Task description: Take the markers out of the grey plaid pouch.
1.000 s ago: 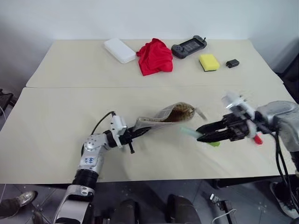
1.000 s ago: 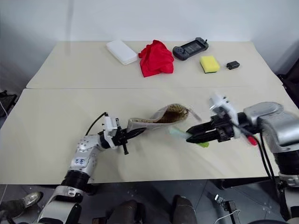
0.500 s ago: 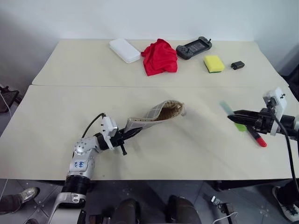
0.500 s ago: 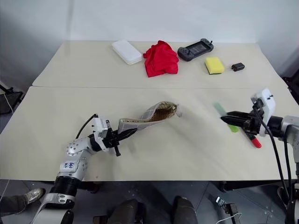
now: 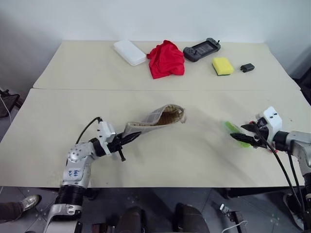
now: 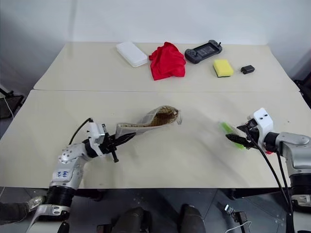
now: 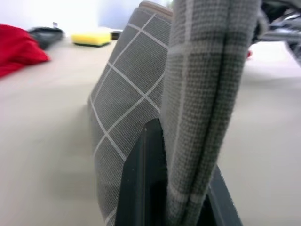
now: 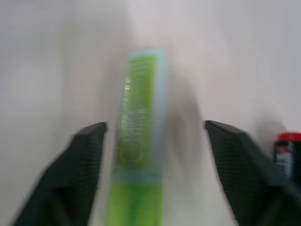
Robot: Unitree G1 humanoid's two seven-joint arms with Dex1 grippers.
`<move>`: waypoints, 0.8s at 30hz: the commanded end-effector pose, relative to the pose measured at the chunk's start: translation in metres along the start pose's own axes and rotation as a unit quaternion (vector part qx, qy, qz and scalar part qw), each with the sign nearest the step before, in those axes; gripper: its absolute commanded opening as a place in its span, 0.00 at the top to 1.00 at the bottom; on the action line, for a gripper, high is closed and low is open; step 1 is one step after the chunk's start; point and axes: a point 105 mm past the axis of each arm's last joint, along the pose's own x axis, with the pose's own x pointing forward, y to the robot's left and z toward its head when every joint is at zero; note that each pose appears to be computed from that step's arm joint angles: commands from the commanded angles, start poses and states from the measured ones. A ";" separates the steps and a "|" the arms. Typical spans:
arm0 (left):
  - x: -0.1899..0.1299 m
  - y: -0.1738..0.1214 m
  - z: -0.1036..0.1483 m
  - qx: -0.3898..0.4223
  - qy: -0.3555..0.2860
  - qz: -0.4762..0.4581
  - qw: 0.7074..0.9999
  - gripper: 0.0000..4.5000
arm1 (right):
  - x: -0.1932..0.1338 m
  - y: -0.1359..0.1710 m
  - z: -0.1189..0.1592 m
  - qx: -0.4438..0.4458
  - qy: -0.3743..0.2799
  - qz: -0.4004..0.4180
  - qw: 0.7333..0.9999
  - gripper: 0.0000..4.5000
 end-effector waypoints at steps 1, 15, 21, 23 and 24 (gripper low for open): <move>-0.028 0.022 0.026 0.048 -0.017 0.072 0.996 1.00 | -0.018 0.010 0.048 -0.068 -0.123 0.034 0.989 0.00; -0.147 0.045 0.007 0.051 0.093 0.306 0.946 0.78 | 0.003 0.067 0.037 -0.130 -0.174 0.122 0.969 0.00; -0.143 0.009 0.014 -0.031 0.110 0.193 0.974 0.37 | -0.001 0.064 0.047 -0.125 -0.192 0.138 0.964 0.00; -0.154 -0.002 0.022 -0.083 0.126 0.156 0.976 0.24 | -0.004 0.072 0.053 -0.135 -0.190 0.171 0.957 0.00; -0.162 -0.002 0.025 -0.098 0.135 0.153 0.974 0.24 | -0.006 0.076 0.058 -0.151 -0.196 0.183 0.951 0.00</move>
